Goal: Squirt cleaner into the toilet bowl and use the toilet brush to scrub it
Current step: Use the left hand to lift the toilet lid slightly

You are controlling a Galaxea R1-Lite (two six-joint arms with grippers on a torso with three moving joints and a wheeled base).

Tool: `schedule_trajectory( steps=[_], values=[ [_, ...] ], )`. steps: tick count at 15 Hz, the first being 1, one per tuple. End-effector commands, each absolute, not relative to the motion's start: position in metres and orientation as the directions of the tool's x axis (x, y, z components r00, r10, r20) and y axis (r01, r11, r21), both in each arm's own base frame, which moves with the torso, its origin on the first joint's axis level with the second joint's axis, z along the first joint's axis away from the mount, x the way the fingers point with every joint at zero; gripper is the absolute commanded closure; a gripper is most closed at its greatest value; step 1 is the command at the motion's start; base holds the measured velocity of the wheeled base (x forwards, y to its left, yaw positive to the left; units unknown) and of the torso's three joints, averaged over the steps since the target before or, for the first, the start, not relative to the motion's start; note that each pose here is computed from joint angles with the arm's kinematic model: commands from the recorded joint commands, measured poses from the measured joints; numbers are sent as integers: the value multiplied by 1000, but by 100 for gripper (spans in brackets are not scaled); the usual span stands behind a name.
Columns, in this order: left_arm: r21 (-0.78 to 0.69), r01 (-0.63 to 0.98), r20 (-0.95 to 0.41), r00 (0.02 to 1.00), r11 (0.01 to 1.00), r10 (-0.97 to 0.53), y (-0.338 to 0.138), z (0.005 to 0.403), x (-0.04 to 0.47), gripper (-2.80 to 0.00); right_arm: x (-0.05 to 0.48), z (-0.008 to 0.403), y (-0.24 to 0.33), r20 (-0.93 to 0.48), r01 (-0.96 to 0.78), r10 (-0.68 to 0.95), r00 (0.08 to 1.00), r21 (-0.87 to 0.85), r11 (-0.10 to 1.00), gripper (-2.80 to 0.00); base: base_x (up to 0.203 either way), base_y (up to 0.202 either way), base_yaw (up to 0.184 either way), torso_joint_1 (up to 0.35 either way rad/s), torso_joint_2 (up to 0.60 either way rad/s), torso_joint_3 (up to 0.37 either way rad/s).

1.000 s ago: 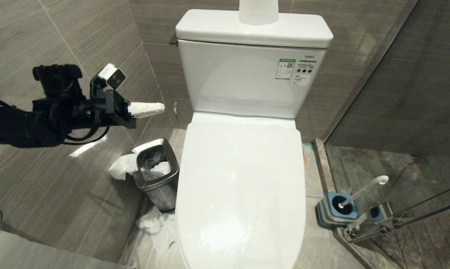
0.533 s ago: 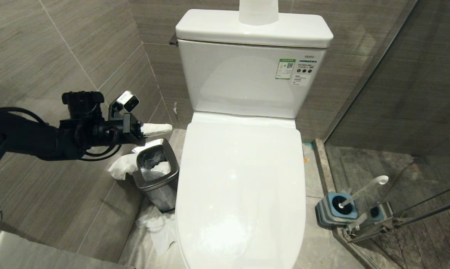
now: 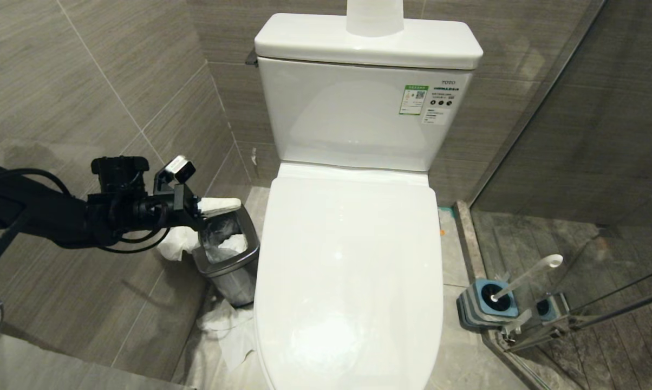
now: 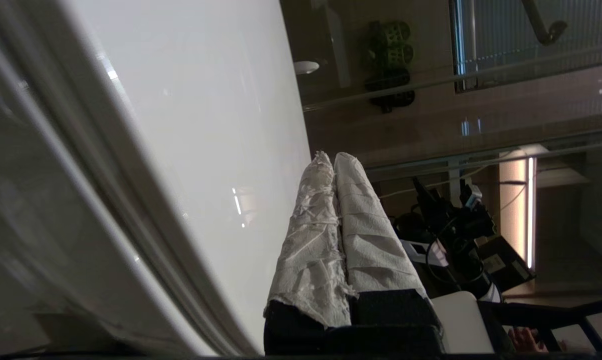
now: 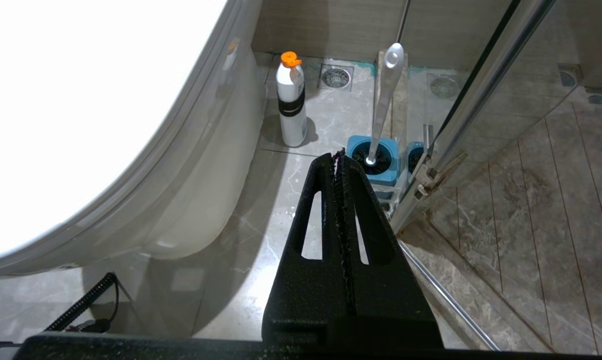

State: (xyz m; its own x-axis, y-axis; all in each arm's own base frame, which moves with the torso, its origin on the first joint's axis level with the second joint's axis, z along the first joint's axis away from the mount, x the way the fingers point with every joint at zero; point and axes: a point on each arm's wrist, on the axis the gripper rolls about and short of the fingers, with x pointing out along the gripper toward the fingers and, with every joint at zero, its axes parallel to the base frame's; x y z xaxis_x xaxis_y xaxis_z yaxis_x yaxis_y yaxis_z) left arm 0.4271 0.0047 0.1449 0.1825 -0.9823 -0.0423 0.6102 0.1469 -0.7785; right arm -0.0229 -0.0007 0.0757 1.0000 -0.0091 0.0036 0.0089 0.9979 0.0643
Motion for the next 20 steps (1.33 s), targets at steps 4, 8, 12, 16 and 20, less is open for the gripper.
schedule_trajectory(
  steps=[4,8,12,16,20],
  values=[
    [-842,513,-57,221,166,-974,27,96,419,0,-23,76,-1,3,9,-9,1000,64,998,0,0,0,0,0,0,0],
    [-858,493,-49,198,143,-979,25,72,393,0,-23,76,-1,3,9,-9,1000,64,998,0,0,0,0,0,0,0],
    [-864,482,-50,200,143,-979,23,68,349,0,-23,76,-1,2,9,-9,1000,64,998,0,0,0,0,0,0,0],
    [-872,464,-61,214,156,-975,22,61,307,0,-23,76,-1,3,9,-9,1000,64,998,0,0,0,0,0,0,0],
    [-860,486,-66,195,155,-979,15,53,303,0,-23,76,-1,3,9,-9,1000,64,998,0,0,0,0,0,0,0]
  ],
)
